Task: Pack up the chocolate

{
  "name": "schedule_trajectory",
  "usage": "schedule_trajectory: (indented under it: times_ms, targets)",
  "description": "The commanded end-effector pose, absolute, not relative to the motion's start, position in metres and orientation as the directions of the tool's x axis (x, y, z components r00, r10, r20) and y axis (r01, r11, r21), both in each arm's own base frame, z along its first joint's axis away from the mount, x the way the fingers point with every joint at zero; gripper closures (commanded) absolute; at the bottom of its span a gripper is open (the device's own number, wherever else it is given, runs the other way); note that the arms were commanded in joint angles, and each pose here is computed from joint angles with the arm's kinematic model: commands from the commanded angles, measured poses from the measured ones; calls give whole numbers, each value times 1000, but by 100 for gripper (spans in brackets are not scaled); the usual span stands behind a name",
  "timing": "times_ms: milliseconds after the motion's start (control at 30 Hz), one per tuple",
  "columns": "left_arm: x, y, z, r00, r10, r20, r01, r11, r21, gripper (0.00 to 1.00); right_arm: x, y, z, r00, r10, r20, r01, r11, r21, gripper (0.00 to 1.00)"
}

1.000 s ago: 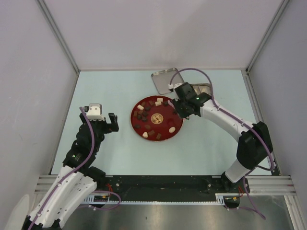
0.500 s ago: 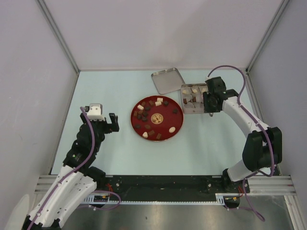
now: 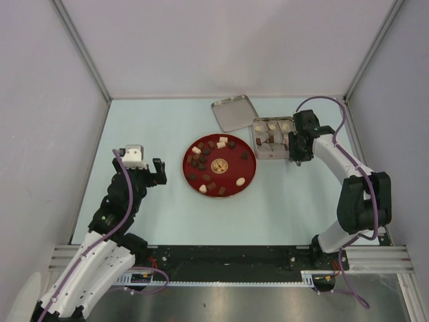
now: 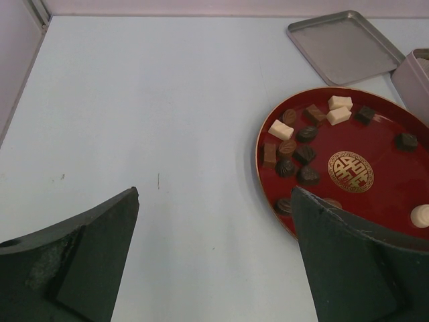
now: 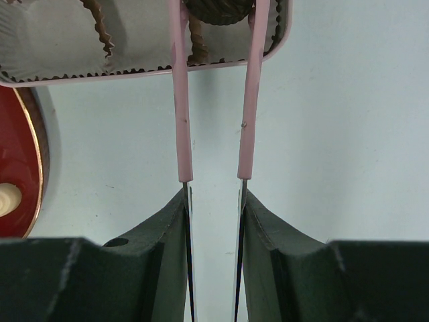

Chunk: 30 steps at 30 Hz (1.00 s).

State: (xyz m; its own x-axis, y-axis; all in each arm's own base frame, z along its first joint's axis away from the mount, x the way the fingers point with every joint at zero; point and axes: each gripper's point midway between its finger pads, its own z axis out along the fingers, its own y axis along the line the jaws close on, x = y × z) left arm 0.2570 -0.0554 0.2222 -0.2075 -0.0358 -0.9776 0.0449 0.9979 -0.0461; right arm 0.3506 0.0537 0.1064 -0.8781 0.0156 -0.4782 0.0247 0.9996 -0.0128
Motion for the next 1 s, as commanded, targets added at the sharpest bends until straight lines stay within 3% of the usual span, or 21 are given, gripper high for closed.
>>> schedule_trajectory:
  times_ms: [0,300,700,967]
  targets:
    - [257,-58,224,-195,-27,-980,61,997,-39,0,358,52,102,-870,45,-492,51,999,2,92]
    - [257,-57,224,-192,-28,-981,59,997,-40,0,359,43,92,-878,53,-476,80,996,-36,83]
    - [257,-58,225,-191,-27,-981,60,997,-39,0,357,40,98,-869,58,-492,93,994,-48,52]
    - [257,-58,225,-191,-29,-981,63,997,-41,0,358,43,127,-823,45,-567,75,997,-29,50]
